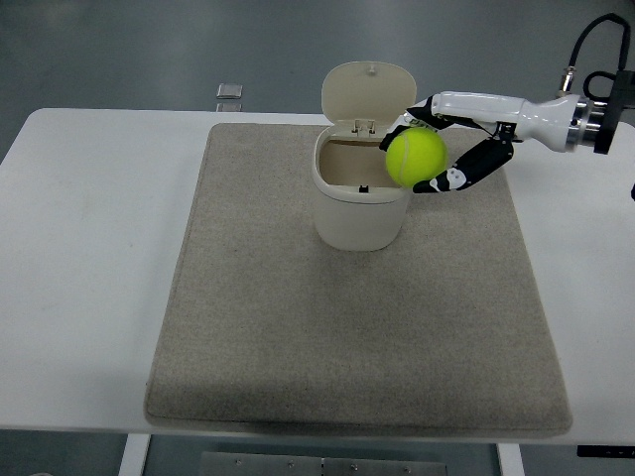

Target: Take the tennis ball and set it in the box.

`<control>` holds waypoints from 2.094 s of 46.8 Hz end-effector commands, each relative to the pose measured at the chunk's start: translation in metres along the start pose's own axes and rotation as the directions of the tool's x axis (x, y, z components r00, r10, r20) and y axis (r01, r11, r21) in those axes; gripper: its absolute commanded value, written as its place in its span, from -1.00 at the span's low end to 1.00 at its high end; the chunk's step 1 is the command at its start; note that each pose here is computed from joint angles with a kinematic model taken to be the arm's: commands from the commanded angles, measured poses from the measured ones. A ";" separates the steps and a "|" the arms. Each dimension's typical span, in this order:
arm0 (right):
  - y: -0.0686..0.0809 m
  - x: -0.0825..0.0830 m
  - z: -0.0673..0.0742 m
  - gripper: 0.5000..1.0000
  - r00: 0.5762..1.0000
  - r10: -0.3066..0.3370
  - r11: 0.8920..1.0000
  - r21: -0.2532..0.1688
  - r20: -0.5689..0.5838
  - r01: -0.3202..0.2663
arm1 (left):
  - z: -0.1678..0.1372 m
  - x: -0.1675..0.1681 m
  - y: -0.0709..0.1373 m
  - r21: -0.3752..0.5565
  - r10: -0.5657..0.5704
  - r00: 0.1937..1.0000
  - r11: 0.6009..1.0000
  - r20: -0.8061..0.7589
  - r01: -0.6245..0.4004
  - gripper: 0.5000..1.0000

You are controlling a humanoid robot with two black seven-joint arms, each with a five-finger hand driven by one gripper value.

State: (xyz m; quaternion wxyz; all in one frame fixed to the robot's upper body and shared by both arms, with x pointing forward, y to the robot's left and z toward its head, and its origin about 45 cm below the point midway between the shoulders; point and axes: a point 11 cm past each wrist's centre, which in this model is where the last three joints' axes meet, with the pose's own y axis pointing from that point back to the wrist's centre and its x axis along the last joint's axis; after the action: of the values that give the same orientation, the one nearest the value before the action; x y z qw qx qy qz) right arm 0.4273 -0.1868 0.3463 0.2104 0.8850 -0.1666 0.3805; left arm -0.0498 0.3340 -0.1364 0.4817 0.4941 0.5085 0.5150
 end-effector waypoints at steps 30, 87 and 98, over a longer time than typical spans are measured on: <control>-0.037 0.001 -0.006 -0.90 0.998 0.067 0.998 -0.019 -0.013 -0.068 | 0.000 0.000 0.000 0.000 0.000 1.000 1.000 0.001 0.000 0.99; -0.026 0.000 0.006 0.62 0.999 0.049 0.997 -0.058 0.003 -0.048 | 0.000 0.000 0.000 0.000 0.000 1.000 1.000 0.001 0.000 0.99; -0.004 0.002 0.007 0.62 0.987 -0.021 0.999 -0.040 0.159 0.028 | 0.000 0.000 0.000 0.000 0.000 1.000 1.000 0.001 0.000 0.99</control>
State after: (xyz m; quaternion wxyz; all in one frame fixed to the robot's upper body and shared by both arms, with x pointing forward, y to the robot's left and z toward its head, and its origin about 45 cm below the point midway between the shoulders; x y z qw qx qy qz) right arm 0.4361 -0.1806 0.3395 0.2275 0.8986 -0.1793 0.3295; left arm -0.0496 0.3340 -0.1364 0.4819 0.4940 0.5083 0.5151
